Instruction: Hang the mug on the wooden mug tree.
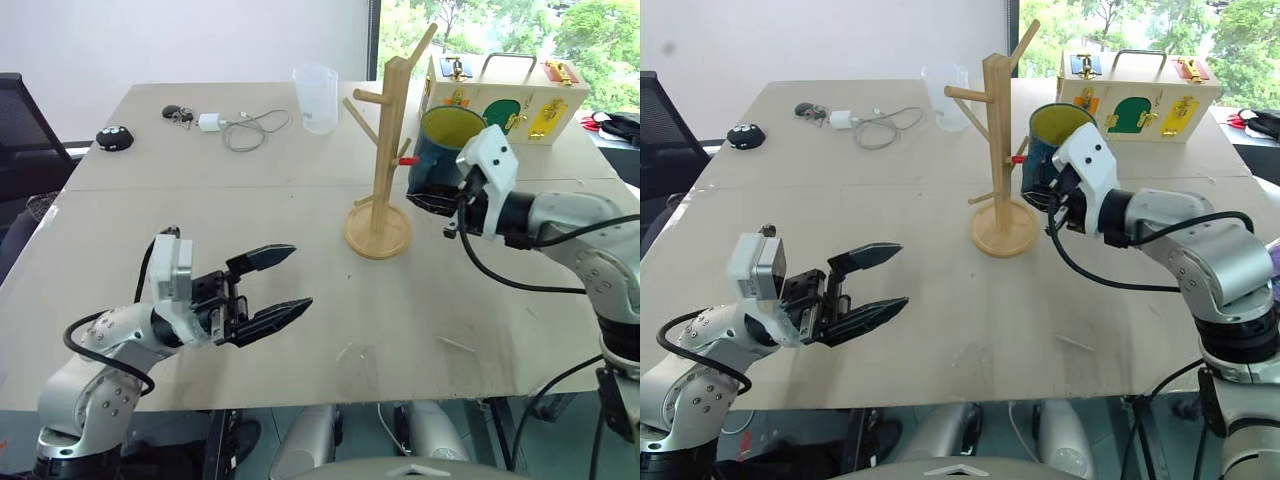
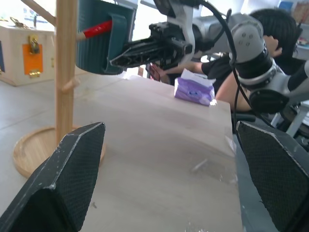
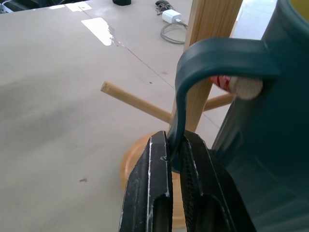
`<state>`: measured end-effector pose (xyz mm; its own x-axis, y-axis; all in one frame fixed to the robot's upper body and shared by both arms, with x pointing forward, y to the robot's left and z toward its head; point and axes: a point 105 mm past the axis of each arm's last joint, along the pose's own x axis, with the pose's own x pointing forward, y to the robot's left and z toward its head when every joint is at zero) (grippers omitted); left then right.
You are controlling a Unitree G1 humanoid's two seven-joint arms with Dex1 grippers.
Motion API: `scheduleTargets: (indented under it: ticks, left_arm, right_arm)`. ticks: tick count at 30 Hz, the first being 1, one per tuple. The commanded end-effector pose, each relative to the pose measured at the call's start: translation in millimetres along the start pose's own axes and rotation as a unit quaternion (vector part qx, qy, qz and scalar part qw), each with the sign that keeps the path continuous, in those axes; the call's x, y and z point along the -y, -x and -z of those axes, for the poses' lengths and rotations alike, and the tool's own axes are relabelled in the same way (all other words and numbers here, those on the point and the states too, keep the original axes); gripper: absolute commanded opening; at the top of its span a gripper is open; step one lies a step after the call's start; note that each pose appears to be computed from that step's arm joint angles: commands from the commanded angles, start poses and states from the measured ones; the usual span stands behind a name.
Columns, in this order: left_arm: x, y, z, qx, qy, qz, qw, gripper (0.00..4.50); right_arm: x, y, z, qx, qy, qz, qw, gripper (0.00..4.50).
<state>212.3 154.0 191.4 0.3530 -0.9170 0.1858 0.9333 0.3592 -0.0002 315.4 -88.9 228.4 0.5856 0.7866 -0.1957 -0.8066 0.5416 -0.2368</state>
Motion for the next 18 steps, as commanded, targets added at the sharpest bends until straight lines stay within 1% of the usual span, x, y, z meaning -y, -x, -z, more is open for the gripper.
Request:
scheduleTargets:
  ticks: [1, 6, 8, 9, 10, 12, 14, 16, 18]
  left_arm:
    - [7, 5, -19, 0.028, -0.033, -0.006, 0.999, 4.5]
    - [12, 16, -29, 0.042, -0.046, -0.024, 0.998, 4.5]
    - [14, 19, -32, 0.044, -0.056, -0.028, 0.997, 4.5]
    - [14, 20, -35, 0.05, -0.062, -0.032, 0.996, 4.5]
    - [13, 21, -37, 0.055, -0.067, -0.036, 0.996, 4.5]
    - [12, 22, -40, 0.062, -0.071, -0.041, 0.995, 4.5]
    - [9, 24, -42, 0.07, -0.071, -0.049, 0.994, 4.5]
    - [9, 19, -39, 0.079, -0.068, -0.052, 0.993, 4.5]
    - [7, 18, -38, 0.086, -0.063, -0.054, 0.993, 4.5]
  right_arm:
    - [0, -4, -10, 0.015, 0.019, -0.007, 1.0, 0.2]
    - [-3, -11, -12, 0.016, 0.025, -0.016, 0.999, 0.2]
    - [-5, -11, -14, 0.025, 0.025, -0.027, 0.999, 0.74]
    - [-6, -10, -15, 0.027, 0.025, -0.029, 0.999, 0.89]
    - [-6, -7, -17, 0.031, 0.024, -0.027, 0.999, 1.4]
    - [-11, 1, -21, 0.045, 0.014, -0.041, 0.998, 2.27]
    - [-13, 13, -27, 0.067, 0.001, -0.047, 0.997, 3.0]
    - [-10, 38, -25, 0.078, -0.012, -0.039, 0.996, 3.0]
    - [-9, 50, -24, 0.082, -0.02, -0.029, 0.996, 3.0]
